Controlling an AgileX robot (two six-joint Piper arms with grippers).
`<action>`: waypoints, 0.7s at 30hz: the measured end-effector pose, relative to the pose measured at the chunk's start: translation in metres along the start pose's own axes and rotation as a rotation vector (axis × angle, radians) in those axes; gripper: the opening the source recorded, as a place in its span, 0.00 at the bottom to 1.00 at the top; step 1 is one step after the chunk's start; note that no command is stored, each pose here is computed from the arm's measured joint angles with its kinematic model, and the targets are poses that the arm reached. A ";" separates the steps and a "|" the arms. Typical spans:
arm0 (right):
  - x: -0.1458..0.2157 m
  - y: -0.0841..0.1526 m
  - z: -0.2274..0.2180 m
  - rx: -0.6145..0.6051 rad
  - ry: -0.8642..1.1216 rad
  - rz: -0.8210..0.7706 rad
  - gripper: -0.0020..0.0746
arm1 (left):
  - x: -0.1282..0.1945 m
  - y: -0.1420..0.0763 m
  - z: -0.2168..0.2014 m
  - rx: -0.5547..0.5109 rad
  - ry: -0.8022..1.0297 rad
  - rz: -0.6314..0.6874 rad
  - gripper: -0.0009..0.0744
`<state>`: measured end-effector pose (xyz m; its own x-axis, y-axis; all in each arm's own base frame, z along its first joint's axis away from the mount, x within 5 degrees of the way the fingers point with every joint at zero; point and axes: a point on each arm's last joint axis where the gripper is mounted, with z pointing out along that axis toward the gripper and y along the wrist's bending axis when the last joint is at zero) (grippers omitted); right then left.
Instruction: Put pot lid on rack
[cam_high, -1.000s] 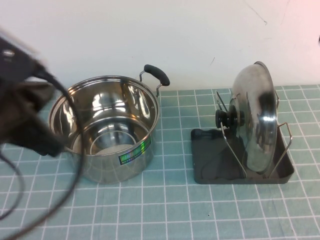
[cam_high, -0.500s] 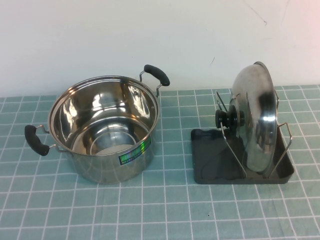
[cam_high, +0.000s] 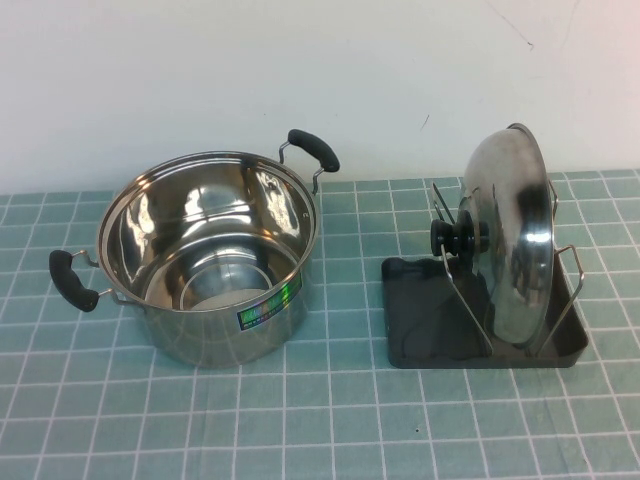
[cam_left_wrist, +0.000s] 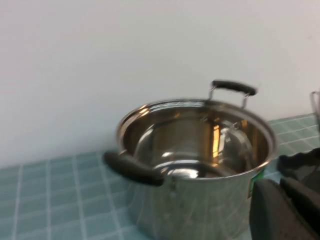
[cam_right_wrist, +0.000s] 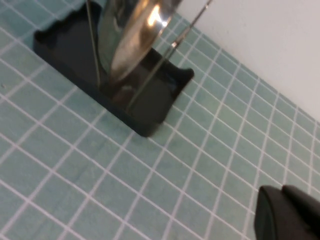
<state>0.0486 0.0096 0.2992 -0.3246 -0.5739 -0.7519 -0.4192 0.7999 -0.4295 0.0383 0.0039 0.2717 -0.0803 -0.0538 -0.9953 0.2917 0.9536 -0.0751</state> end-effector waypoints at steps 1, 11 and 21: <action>0.004 0.005 0.002 -0.009 -0.035 0.027 0.03 | 0.007 -0.002 0.003 0.021 -0.019 0.015 0.01; 0.026 0.022 0.016 -0.062 -0.039 0.080 0.03 | 0.032 -0.009 0.013 0.095 -0.048 0.063 0.01; 0.026 0.023 0.017 -0.068 -0.037 0.084 0.03 | 0.033 -0.009 0.014 0.097 -0.050 0.064 0.01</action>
<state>0.0447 0.0159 0.2613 -0.3302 -0.4974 -0.8022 -0.4484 0.8305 -0.3304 0.0459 -0.0109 0.2386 -0.0116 -0.0111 -0.9999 0.3854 0.9226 -0.0147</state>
